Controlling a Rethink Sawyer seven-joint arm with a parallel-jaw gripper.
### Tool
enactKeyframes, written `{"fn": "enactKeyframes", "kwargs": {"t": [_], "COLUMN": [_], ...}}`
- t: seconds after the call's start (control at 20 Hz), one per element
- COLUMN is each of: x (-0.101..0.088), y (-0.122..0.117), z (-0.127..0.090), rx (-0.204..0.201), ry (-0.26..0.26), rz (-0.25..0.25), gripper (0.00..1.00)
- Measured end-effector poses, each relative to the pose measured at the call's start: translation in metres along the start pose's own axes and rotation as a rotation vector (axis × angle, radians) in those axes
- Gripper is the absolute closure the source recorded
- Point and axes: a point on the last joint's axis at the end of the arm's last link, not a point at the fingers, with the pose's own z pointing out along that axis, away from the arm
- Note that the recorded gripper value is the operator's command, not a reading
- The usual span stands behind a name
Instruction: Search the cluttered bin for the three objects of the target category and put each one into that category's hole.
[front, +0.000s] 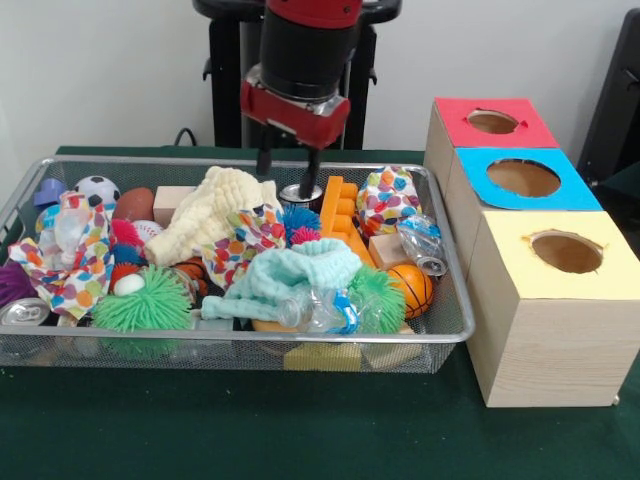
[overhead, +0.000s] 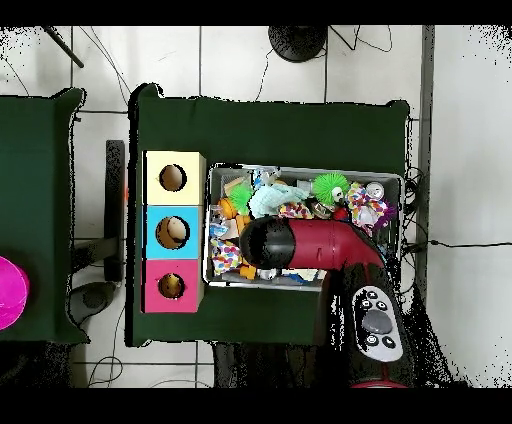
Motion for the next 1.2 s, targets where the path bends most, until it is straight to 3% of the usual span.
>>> {"fn": "enactKeyframes", "kwargs": {"t": [0.2,0.85,1.2], "x": [-0.006,-0.026,-0.028], "y": [-0.023,-0.090,-0.120], "z": [0.014,0.031,0.059], "rx": [0.016,0.051,0.070], "ry": [-0.040,-0.035,-0.001], "rz": [-0.023,0.032,0.052], "gripper": [0.00,0.00,0.00]}}
